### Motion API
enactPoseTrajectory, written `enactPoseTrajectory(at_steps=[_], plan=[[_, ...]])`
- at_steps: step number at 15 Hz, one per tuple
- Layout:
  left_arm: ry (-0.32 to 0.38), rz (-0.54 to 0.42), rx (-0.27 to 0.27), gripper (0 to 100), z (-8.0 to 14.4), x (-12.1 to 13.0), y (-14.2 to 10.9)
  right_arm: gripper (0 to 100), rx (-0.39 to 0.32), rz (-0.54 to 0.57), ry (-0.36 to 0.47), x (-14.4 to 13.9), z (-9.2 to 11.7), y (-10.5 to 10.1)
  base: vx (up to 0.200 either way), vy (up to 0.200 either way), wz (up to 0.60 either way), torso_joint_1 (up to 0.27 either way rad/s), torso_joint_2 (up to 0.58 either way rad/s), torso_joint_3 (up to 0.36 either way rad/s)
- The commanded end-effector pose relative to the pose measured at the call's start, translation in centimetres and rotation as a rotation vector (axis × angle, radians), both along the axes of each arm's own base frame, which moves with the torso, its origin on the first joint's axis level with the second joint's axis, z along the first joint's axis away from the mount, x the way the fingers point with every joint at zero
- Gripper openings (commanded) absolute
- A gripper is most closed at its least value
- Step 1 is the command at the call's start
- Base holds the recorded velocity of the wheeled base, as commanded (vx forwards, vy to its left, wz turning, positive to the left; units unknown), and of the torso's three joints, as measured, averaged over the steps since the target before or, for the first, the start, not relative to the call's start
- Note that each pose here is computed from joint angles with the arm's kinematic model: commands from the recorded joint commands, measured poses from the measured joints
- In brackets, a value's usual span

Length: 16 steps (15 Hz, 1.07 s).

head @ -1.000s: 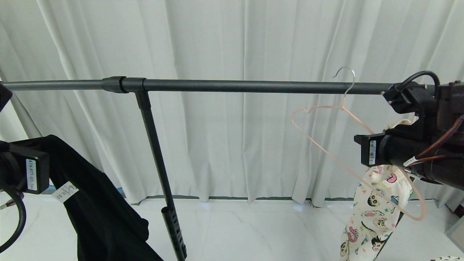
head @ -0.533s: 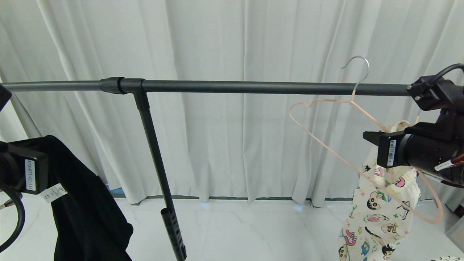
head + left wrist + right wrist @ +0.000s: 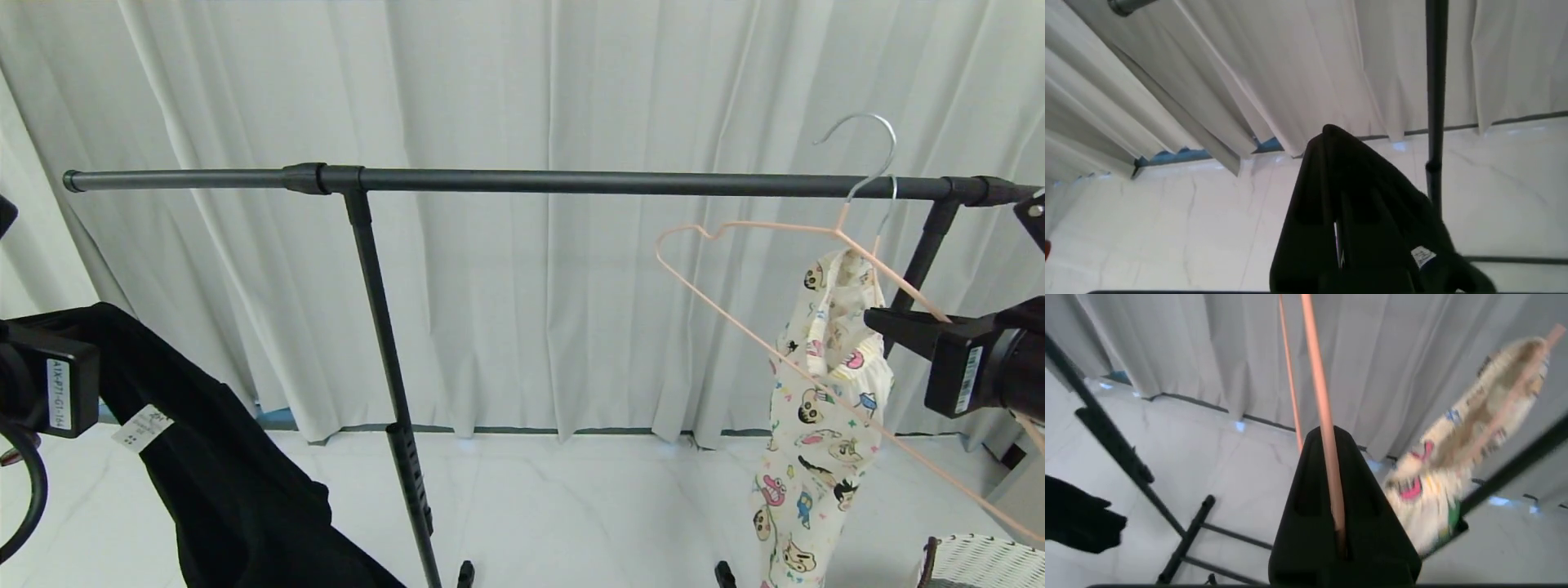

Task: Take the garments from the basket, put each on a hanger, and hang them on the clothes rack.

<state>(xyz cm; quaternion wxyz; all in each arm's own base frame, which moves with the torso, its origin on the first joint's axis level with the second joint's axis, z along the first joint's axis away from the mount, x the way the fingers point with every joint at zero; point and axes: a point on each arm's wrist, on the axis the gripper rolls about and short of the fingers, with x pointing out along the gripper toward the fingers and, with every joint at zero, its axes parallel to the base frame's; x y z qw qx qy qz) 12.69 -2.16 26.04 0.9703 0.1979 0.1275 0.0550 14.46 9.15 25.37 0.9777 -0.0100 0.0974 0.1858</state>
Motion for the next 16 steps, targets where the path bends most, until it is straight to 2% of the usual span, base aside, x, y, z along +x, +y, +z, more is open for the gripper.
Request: enactPoseTrajectory(at_steps=[1,6,12,13,16], plan=[[-0.001,0.001,0.000,0,0.0,0.0,0.0,0,0.011,0.002,-0.017,-0.8,0.1,-0.5,-0.200,0.000,0.00,-0.002,0.00,0.007],[0.002,-0.003,0.001,0,-0.1,0.0,0.0,0,0.027,0.040,-0.030,-1.4,0.4,-0.8,-0.200,0.000,0.00,-0.002,0.00,0.003],[0.032,-0.016,0.026,0,-0.6,0.4,-0.2,0,0.038,0.211,0.023,-3.5,0.3,-1.8,-0.200,0.000,0.00,0.002,0.00,0.003],[0.049,-0.048,0.027,0,-1.2,0.2,-0.6,0,0.026,0.243,0.059,-3.9,-0.4,-1.9,-0.200,0.000,0.00,0.002,0.00,-0.002],[0.127,-0.278,0.054,0,-4.6,-2.1,-2.8,0,-0.007,0.344,0.190,-4.4,-3.8,-1.6,0.000,0.000,0.00,0.000,0.00,0.000]])
